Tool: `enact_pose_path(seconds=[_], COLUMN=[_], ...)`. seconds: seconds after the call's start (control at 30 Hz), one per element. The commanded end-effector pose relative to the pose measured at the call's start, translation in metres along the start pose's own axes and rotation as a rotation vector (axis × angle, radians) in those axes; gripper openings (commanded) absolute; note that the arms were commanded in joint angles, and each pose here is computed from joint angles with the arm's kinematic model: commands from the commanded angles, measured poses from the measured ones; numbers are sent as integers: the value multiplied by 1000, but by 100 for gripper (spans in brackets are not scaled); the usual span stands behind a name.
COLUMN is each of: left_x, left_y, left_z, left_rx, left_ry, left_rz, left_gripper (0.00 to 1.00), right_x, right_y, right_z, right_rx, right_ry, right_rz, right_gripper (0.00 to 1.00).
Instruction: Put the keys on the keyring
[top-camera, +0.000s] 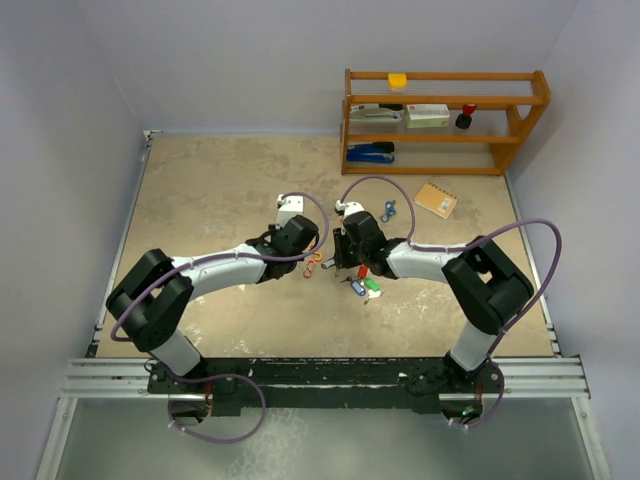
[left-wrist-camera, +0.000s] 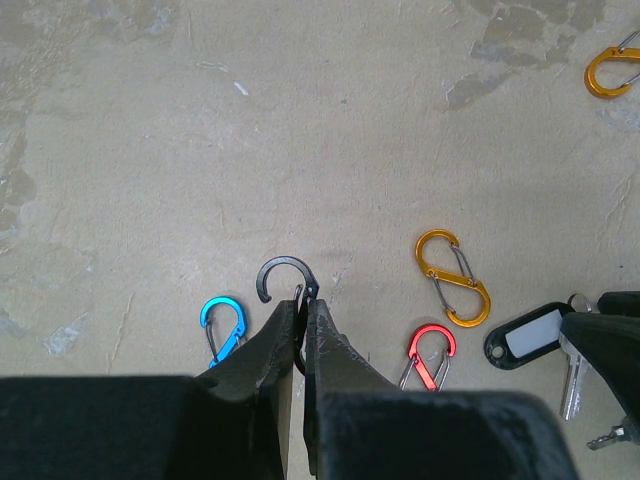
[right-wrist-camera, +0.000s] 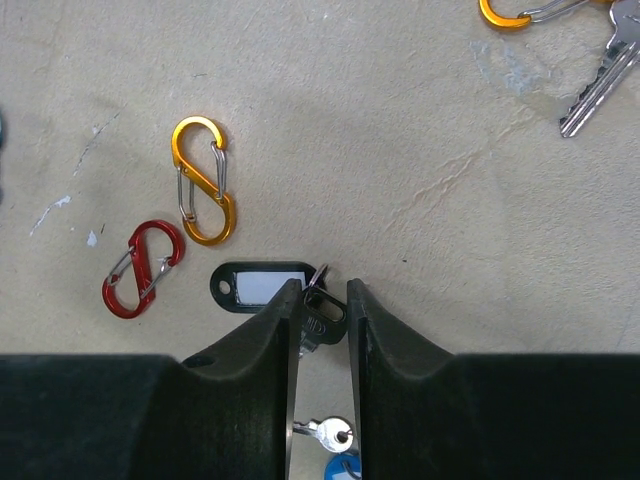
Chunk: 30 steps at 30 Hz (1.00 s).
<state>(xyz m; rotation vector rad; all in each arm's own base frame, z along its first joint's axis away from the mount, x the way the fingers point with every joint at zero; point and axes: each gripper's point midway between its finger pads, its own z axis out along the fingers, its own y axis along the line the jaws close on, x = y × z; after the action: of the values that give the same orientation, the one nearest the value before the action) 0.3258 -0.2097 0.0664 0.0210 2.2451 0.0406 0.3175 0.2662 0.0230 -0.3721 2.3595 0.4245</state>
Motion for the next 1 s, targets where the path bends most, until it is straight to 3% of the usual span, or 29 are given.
enact_pose_path(seconds=[0.0,0.3,0.47,0.73,0.97], left_x=[-13,-11,-10,-20,-33], left_y=[4,3,2,-8,-38], left_z=[-5,-3,-2,-4,-10], left_rx=[-1,0,0,37,184], left_ry=[-37,-32,-30,-43,-48], left_rz=[-18,-19,-18,-31,-54], left_gripper=[0,0,0,0,0], right_x=[-20,-24,-26,-42,-38], right_y=[3,1,-2,1,27], right_z=[-2,-3,-5,-26,-51], right_rx=[16,32,49,-2,-203], right_ry=[-44,-58,-64,-172,-271], right_rz=[12,12,9,-85,-187], right_gripper=[26,19,0,0,0])
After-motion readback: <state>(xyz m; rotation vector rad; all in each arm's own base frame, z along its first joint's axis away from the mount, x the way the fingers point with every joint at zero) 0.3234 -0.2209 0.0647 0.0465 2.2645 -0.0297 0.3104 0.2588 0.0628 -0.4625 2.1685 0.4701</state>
